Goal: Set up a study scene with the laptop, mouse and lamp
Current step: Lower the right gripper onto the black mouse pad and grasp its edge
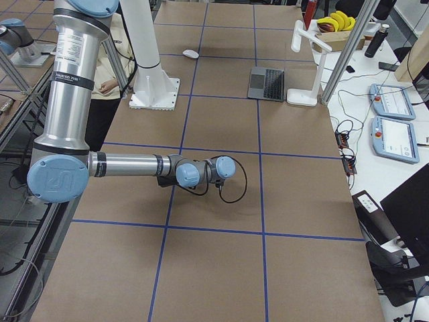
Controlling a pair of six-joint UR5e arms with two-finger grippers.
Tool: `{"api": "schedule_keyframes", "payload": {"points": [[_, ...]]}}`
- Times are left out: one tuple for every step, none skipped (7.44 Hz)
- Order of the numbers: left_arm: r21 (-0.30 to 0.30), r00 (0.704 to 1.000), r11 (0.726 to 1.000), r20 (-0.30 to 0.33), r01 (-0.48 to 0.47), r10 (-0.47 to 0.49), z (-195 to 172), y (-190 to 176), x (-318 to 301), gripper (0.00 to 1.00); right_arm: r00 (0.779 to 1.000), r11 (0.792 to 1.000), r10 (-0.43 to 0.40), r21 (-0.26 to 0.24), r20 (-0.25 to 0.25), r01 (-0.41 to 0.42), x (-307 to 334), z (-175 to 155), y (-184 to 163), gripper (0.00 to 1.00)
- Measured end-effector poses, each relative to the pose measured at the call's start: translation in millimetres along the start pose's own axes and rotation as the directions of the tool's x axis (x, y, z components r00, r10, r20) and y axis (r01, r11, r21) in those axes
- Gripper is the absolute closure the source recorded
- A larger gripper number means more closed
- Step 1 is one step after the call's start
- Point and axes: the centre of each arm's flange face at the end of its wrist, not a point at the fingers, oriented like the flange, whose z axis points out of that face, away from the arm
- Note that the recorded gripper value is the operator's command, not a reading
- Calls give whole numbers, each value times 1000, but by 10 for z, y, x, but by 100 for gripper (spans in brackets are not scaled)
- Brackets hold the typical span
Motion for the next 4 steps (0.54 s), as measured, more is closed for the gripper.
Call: {"api": "schedule_keyframes", "payload": {"points": [[-1, 1000, 1000, -2, 0, 0, 3, 4, -2, 0, 1000, 998, -12, 62, 21, 10, -119, -286, 42, 100], [-4, 1000, 1000, -2, 2, -2, 11, 9, -11, 0, 999, 991, -12, 132, 43, 6, -251, -611, 103, 100], [-7, 1000, 1000, -3, 3, -3, 22, 15, -20, 0, 998, 979, -11, 203, 54, 0, -463, -918, 180, 100], [-10, 1000, 1000, -7, 4, -4, 27, 20, -24, 0, 999, 961, -17, 276, 48, 3, -772, -1209, 218, 100]]}}
